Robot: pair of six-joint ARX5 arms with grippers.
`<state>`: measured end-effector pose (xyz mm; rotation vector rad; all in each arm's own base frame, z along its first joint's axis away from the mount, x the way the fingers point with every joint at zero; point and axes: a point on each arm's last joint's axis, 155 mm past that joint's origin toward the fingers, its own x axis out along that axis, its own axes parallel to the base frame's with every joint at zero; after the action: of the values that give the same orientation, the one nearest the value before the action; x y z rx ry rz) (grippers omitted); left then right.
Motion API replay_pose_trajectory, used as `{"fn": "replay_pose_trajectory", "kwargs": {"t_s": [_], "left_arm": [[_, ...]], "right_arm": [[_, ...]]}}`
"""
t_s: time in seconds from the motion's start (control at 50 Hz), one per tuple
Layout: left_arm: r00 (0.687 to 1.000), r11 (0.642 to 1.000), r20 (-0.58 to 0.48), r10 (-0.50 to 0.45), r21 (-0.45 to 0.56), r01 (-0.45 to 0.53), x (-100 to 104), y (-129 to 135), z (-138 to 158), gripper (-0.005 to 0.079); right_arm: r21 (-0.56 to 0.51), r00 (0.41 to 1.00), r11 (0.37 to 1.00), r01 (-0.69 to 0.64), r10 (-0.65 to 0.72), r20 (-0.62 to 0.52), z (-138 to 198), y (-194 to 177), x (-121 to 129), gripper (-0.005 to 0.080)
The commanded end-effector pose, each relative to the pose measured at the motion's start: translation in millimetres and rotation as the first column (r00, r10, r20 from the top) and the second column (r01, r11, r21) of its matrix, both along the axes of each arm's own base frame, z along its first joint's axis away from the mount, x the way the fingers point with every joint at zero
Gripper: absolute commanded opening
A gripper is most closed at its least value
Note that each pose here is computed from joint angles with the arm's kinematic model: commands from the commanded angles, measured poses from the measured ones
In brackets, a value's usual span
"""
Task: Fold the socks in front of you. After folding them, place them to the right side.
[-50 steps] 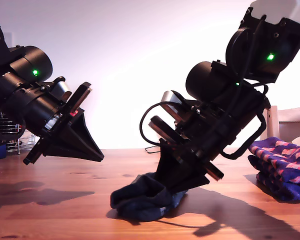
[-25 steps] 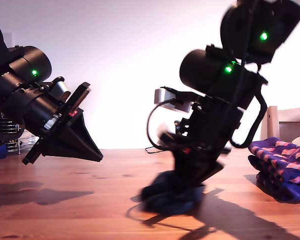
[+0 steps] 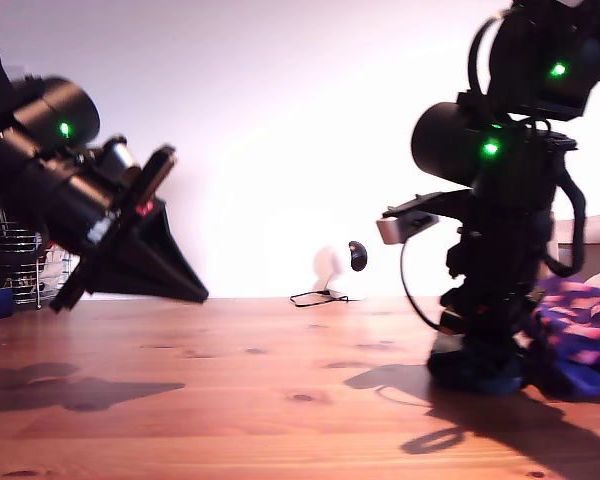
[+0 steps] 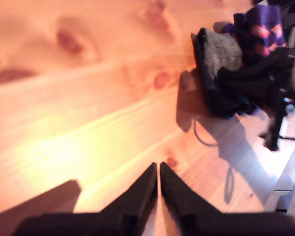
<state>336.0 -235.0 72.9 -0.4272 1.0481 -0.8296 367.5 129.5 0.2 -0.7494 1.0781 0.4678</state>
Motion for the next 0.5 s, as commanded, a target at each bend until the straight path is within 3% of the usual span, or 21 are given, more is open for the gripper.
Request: {"fn": "replay_pose_trajectory", "kwargs": {"t_s": [0.0, 0.26, 0.48], "left_arm": [[1.0, 1.0, 0.025, -0.015, 0.0, 0.015, -0.7, -0.5, 3.8, -0.0021], [0.989, 0.997, 0.131, -0.071, 0.019, 0.069, 3.3, -2.0, 10.2, -0.0021], [0.971, 0.997, 0.222, -0.083, 0.017, 0.082, 10.0, -3.4, 26.5, -0.0021]], "right_arm": [[-0.069, 0.99, 0.998, 0.004, -0.013, -0.14, -42.3, -18.2, -33.5, -0.0011], [0.056, 0.989, 0.997, 0.056, -0.048, -0.139, -22.1, 14.5, -26.3, -0.0011], [0.269, 0.997, 0.961, 0.064, -0.052, -0.052, 35.8, 48.0, -11.4, -0.0011]]}}
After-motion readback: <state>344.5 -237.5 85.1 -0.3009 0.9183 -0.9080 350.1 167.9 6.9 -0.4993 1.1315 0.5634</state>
